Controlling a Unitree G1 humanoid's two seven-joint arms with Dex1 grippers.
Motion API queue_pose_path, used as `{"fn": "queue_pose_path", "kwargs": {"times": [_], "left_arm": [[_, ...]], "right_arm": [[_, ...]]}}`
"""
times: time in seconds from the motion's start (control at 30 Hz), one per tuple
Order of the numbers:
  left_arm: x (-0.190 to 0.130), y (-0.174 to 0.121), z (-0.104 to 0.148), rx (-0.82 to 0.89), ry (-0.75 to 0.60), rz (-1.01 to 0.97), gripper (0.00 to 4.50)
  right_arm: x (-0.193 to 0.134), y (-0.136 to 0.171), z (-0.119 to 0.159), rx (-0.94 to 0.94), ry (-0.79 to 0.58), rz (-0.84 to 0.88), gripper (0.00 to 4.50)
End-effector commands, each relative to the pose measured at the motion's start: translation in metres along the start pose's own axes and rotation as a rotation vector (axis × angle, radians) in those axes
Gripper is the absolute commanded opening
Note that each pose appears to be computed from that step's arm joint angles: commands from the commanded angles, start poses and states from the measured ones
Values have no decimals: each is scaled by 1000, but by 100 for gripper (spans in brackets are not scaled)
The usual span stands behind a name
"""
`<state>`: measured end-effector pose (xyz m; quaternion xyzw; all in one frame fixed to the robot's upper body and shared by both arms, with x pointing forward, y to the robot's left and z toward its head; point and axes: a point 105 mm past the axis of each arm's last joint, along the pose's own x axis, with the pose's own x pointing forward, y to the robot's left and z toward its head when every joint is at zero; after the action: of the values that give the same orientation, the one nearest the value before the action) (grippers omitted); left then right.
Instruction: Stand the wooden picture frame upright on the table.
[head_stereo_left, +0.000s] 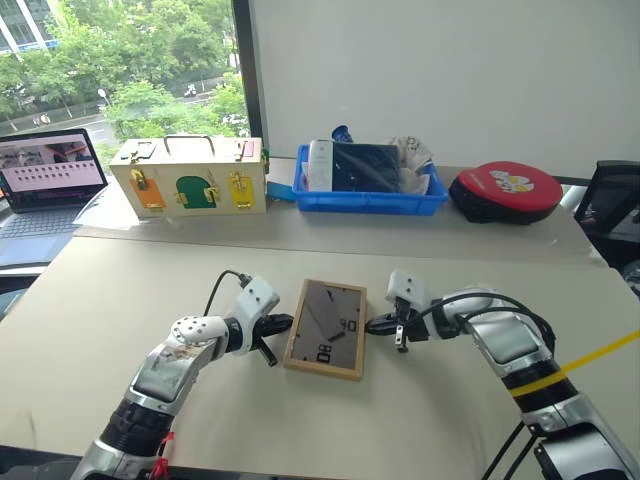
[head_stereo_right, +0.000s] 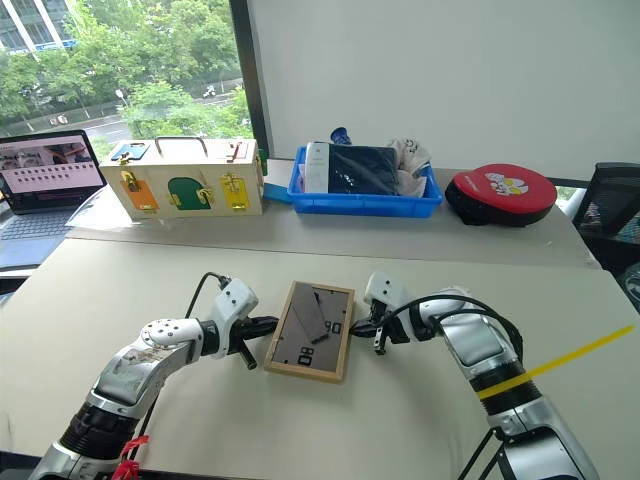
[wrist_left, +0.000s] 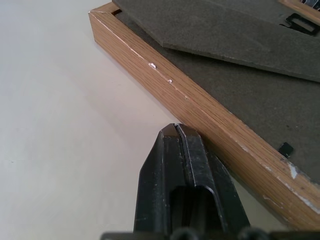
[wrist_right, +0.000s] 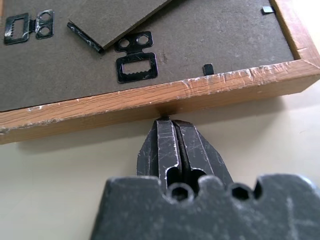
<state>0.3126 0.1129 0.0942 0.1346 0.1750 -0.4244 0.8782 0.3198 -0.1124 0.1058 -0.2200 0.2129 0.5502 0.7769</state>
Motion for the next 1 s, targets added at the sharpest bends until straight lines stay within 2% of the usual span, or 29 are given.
{"fn": "queue_pose_path", "kwargs": {"times": [0.03,0.2,0.53,0.8,1.0], "left_arm": [[4,-36,-19,-54,69,-136,0],[-4,-45,-27,-96,93,-174,0],[-16,-2,-34,-66,127,-42,0],[-11,12,-30,-21,115,-28,0],[-9,19,-25,-10,107,-32,0]], "right_arm": [[-5,6,10,-8,-35,-3,2],[-1,-1,8,20,-45,-19,2],[1,0,8,14,-35,18,2],[2,9,2,30,-14,60,2],[-2,1,0,24,-2,15,2]]}}
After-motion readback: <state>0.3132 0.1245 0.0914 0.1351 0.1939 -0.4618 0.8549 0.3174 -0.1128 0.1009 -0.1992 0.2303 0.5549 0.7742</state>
